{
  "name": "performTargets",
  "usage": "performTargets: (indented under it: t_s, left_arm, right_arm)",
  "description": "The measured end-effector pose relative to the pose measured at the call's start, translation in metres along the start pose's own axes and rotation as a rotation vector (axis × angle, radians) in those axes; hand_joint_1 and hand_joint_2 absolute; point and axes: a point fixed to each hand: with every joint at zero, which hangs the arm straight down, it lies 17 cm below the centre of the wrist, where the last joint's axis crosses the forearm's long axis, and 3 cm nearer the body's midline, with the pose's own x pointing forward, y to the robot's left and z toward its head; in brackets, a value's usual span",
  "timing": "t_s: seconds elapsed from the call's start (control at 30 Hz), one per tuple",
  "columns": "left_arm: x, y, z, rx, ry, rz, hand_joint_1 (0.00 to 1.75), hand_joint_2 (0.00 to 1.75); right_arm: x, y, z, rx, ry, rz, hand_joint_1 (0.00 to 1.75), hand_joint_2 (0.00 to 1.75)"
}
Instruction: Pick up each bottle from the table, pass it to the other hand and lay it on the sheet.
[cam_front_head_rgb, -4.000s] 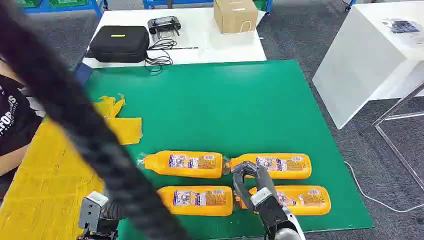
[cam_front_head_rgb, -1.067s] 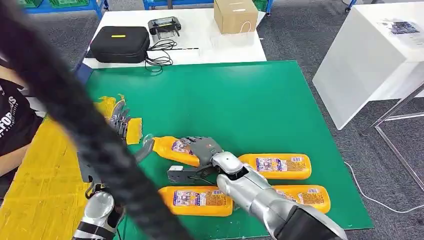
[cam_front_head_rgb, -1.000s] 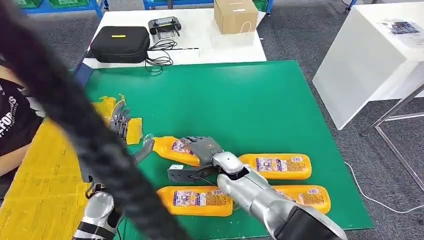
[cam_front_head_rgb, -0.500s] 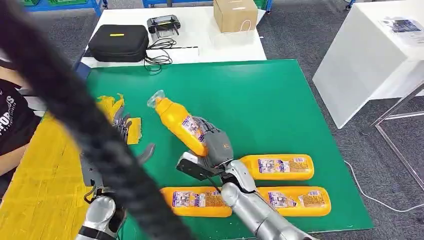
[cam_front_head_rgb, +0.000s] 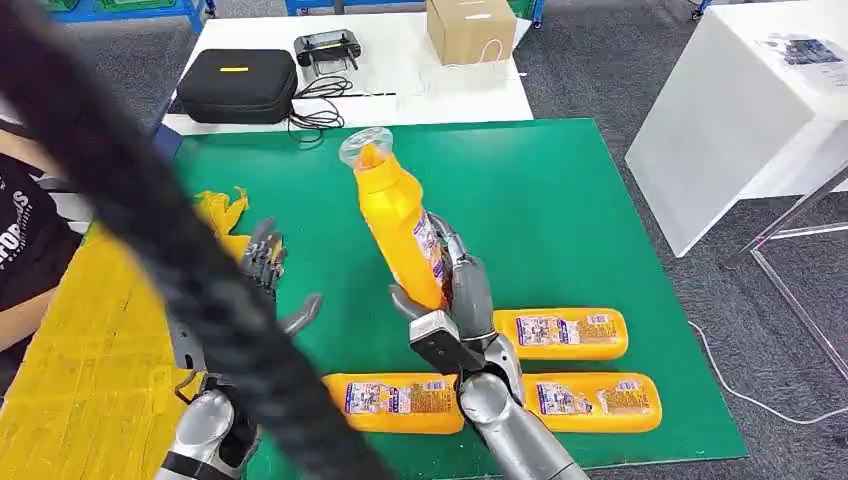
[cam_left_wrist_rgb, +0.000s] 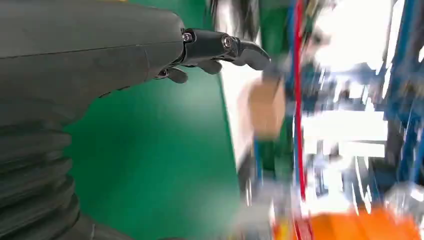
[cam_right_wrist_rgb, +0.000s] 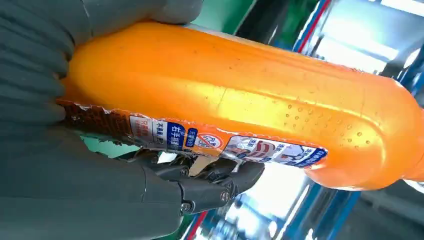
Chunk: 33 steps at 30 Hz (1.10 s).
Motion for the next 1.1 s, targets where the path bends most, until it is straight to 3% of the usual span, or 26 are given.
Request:
performTargets:
  t_s: [0.13, 0.37, 1.1]
  left_arm:
    - [-0.001, -0.024, 0.0, -0.128, 0.034, 0.175, 0.0, 1.75]
    - [-0.004, -0.036, -0.001, -0.191, 0.058, 0.233, 0.0, 1.75]
    - [-0.009, -0.034, 0.0, -0.195, 0.077, 0.241, 0.0, 1.75]
  right_arm:
    - [0.015, 0.031, 0.007, 0.123, -0.053, -0.031, 1.75, 1.75]
    - [0.028, 0.08, 0.028, 0.288, -0.116, 0.01, 1.75, 1.75]
    - [0.02, 0.114, 0.046, 0.412, -0.127, 0.066, 1.75, 1.75]
